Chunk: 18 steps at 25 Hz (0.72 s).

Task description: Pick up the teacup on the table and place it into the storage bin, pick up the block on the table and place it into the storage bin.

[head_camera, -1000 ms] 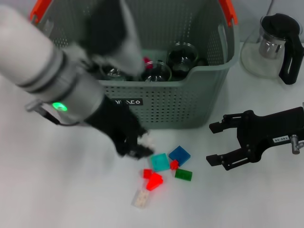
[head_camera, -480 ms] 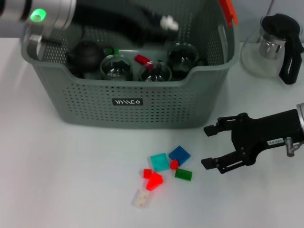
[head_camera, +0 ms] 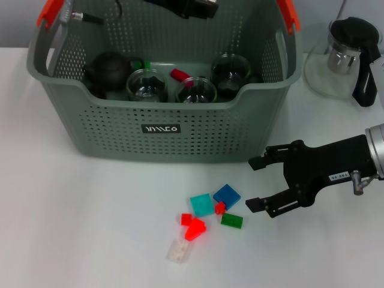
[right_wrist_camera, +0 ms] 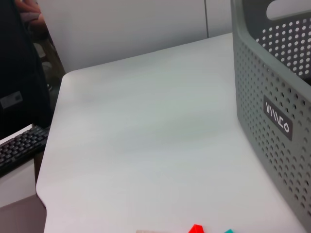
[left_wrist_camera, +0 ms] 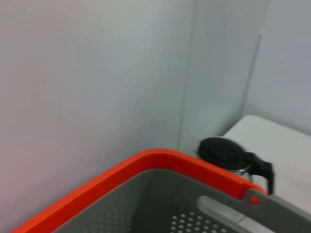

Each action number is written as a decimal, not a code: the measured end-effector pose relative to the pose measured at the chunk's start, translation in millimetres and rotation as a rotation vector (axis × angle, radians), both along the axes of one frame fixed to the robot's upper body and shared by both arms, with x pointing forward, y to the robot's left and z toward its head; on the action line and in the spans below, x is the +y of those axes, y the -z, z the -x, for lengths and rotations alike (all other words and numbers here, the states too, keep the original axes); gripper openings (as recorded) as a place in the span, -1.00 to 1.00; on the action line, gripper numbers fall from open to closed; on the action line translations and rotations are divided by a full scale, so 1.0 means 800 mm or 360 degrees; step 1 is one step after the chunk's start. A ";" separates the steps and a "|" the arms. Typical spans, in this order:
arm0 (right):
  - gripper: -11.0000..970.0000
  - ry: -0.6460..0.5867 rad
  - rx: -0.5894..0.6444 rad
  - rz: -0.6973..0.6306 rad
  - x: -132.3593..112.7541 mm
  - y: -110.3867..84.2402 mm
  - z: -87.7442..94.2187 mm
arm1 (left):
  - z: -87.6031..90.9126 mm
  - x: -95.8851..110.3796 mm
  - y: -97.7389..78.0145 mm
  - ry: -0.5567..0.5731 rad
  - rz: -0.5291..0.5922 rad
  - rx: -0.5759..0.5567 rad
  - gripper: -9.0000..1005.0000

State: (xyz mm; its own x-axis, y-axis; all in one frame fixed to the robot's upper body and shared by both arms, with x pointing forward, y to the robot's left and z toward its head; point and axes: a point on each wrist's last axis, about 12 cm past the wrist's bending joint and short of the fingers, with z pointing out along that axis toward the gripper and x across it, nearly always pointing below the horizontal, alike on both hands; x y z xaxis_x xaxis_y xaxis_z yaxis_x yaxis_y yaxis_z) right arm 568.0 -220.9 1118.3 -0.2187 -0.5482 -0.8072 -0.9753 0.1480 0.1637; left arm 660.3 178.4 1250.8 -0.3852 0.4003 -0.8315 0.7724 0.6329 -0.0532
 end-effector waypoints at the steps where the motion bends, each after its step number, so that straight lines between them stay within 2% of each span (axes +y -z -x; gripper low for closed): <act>1: 0.94 -0.0001 -0.0001 0.0000 0.000 0.000 0.000 | -0.001 -0.001 0.001 -0.0015 -0.0010 -0.0005 -0.06; 10: 0.94 -0.0013 -0.0027 0.0006 0.000 -0.003 -0.002 | -0.007 -0.007 0.002 -0.0093 -0.0031 -0.0067 -0.04; 14: 0.94 -0.0015 -0.0033 0.0008 -0.001 -0.003 -0.002 | -0.001 0.005 -0.006 -0.0140 0.0003 -0.0132 0.33; 18: 0.94 -0.0015 -0.0035 0.0009 -0.002 -0.004 -0.002 | 0.025 0.015 -0.014 -0.0131 0.0101 -0.0261 0.63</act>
State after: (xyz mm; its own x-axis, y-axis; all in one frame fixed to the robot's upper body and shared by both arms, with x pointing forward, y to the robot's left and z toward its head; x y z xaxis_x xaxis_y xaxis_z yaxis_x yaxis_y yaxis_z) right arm 569.9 -222.2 1121.1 -0.1959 -0.5548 -0.8086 -0.9800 0.1395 0.1417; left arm 639.9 190.5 1262.2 -0.2717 0.3178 -0.9084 0.7197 0.6938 0.0275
